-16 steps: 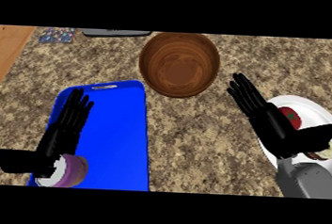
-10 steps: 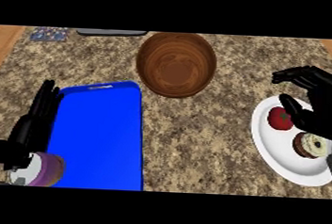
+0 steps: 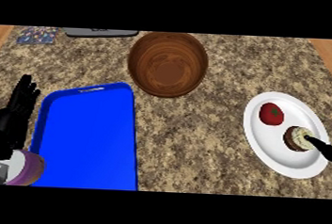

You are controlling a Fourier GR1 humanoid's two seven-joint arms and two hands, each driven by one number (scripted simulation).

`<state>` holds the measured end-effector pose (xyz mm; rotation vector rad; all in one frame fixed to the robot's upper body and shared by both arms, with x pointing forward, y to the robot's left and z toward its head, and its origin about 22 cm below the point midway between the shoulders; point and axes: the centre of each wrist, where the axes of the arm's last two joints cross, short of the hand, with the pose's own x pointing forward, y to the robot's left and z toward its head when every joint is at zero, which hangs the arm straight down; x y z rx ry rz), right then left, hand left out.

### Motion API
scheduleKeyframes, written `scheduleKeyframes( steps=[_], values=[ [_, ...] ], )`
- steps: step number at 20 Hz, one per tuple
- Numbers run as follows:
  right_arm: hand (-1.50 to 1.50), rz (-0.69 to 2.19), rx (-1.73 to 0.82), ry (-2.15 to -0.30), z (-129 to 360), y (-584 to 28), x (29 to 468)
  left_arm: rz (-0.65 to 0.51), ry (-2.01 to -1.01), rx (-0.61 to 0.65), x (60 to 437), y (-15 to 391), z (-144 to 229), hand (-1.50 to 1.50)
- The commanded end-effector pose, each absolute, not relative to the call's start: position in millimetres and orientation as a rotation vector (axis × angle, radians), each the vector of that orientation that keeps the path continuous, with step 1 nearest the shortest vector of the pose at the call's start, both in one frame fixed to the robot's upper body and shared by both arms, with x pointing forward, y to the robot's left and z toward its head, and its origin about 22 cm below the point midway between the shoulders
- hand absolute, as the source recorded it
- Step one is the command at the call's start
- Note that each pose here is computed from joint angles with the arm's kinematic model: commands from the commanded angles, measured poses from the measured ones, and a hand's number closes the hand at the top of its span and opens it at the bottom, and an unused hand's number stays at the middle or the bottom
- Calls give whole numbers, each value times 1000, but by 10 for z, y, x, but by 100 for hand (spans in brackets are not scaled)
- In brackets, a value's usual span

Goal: Pick the tomato from the plate and place it in the bowl

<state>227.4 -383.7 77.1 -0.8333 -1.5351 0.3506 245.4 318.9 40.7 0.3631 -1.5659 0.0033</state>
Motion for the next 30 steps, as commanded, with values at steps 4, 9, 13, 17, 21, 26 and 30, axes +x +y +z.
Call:
scheduleKeyframes(
  steps=[4, 9, 13, 17, 21, 26, 30],
  values=[
    [-150, 323, -974, -1441, 902, -3683, 1480, -39, -1569, 359, 2668, 3207, 504, 0],
    [-150, 337, -995, -1402, 1433, -3829, 1736, -59, -1564, 335, 2662, 3116, 475, 0],
    [-150, 354, -1031, -1392, 1973, -3716, 2093, -68, -1582, 322, 2715, 3059, 504, 0],
    [-150, 485, -991, -1210, 1971, -3971, 2358, -107, -1575, 284, 2687, 2991, 536, 0],
    [-150, 654, -928, -1061, 2000, -3789, 2483, -97, -1574, 318, 2934, 2963, 628, 0],
    [-150, 731, -820, -931, 1977, -3696, 2781, -94, -1583, 305, 2898, 2948, 618, 0],
    [-150, 791, -698, -878, 1701, -3835, 2846, -81, -1570, 318, 2732, 3068, 593, 0]
  ],
)
